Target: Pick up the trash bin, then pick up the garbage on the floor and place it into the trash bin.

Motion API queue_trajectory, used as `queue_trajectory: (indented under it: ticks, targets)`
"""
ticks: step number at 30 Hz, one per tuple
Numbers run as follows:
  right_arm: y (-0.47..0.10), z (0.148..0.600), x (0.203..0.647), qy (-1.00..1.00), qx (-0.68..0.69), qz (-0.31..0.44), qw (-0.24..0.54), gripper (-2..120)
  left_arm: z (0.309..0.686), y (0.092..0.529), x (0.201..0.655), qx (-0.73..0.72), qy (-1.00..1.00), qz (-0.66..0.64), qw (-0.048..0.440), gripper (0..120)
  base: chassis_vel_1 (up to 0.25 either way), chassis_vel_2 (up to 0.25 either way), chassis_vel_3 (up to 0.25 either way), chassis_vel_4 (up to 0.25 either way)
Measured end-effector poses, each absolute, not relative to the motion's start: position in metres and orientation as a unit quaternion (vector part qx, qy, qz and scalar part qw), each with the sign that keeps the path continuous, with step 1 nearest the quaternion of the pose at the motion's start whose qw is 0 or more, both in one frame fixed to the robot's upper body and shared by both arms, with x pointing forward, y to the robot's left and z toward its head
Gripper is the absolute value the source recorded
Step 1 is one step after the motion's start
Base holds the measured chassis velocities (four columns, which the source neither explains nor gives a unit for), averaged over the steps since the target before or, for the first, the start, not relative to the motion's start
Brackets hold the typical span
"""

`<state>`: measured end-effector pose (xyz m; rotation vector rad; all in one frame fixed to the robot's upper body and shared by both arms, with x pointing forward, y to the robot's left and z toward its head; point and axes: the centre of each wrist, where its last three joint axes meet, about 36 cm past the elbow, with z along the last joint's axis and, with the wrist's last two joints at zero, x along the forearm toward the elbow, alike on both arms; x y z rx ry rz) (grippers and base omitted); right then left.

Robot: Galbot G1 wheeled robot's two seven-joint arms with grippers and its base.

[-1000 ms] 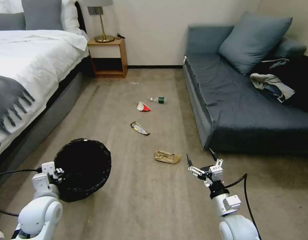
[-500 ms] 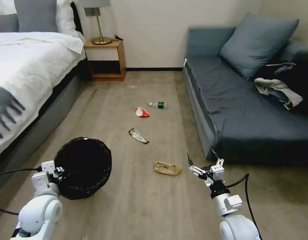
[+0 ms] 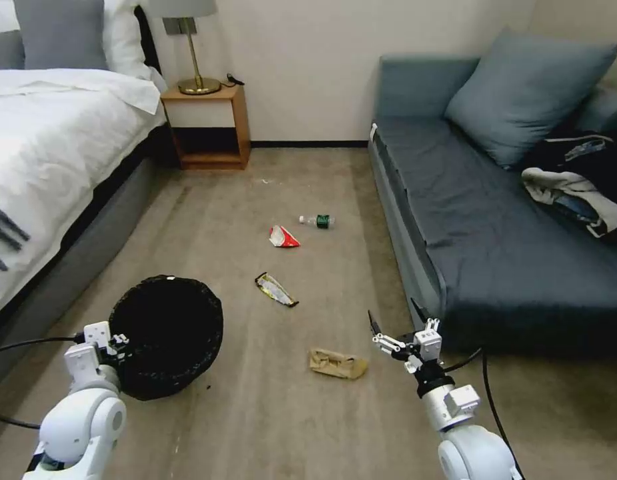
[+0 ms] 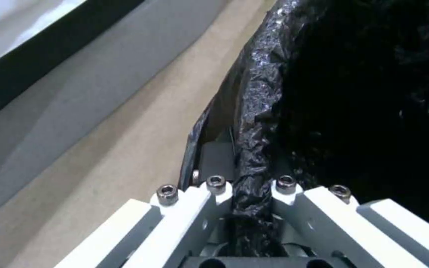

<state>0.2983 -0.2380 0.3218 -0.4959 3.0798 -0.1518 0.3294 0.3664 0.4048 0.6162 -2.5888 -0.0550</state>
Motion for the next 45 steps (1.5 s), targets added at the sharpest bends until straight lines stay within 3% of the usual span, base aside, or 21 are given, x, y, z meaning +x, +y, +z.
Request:
queue_trajectory:
  ticks: [10,14,23,30,34,36,45]
  targets:
    - [-0.241,0.296,0.303,0.958,-0.259,-0.081,-0.092,100,0.406,0.365,0.325,0.226,-0.944,-0.022,0.238,3,-0.082,0.074,0.086,-0.067]
    - [-0.253,0.288,0.327,0.921,-0.321,-0.119,-0.186,100,0.407,0.362,0.323,0.226,-0.945,-0.02,0.237,3,0.0,0.0,0.0,0.0]
    - [-0.227,0.251,0.36,0.887,-0.319,-0.134,-0.305,100,0.409,0.358,0.321,0.23,-0.945,-0.021,0.233,3,0.0,0.0,0.0,0.0]
    - [-0.231,0.235,0.378,0.87,-0.317,-0.159,-0.342,99,0.408,0.355,0.319,0.232,-0.944,-0.021,0.233,3,0.0,0.0,0.0,0.0]
    - [-0.231,0.228,0.377,0.863,-0.316,-0.166,-0.356,92,0.407,0.356,0.32,0.233,-0.944,-0.022,0.231,3,0.0,0.0,0.0,0.0]
    - [-0.23,0.22,0.374,0.859,-0.315,-0.177,-0.363,80,0.405,0.356,0.32,0.234,-0.944,-0.023,0.232,3,0.0,0.0,0.0,0.0]
    - [-0.231,0.213,0.371,0.862,-0.308,-0.177,-0.361,52,0.404,0.356,0.321,0.233,-0.944,-0.024,0.232,3,0.0,0.0,0.0,0.0]
